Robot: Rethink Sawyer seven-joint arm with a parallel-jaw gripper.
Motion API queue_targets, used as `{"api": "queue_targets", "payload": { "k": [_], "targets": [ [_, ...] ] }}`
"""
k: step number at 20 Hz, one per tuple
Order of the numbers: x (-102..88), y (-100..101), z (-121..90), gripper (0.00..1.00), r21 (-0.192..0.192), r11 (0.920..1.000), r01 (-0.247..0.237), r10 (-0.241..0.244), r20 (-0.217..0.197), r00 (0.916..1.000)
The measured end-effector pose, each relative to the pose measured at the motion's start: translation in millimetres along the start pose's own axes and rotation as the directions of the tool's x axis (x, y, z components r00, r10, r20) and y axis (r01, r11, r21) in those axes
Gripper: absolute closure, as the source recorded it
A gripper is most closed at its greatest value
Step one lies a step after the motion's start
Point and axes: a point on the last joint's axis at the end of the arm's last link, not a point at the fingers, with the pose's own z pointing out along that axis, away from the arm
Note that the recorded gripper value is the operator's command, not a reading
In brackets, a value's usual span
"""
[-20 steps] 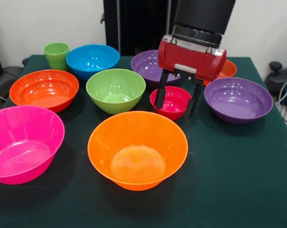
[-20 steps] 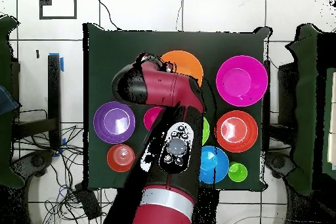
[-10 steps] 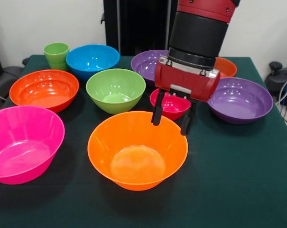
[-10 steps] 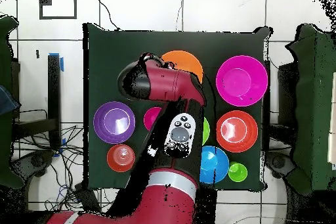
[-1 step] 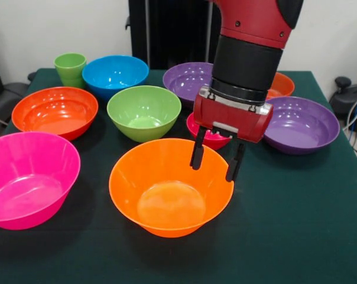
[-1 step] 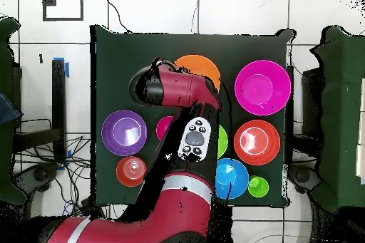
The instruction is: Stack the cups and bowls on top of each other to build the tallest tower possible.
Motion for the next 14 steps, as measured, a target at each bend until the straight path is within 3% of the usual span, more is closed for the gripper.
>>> {"api": "queue_targets", "payload": {
  "k": [10, 14],
  "targets": [
    [7.1, 3.1, 10.2, 0.00, -0.015, 0.9998, -0.013, 0.012, -0.039, 0.9992],
    [9.1, 5.0, 11.6, 0.00, -0.017, 0.9995, -0.025, 0.023, -0.096, 0.9951]
  ]
}}
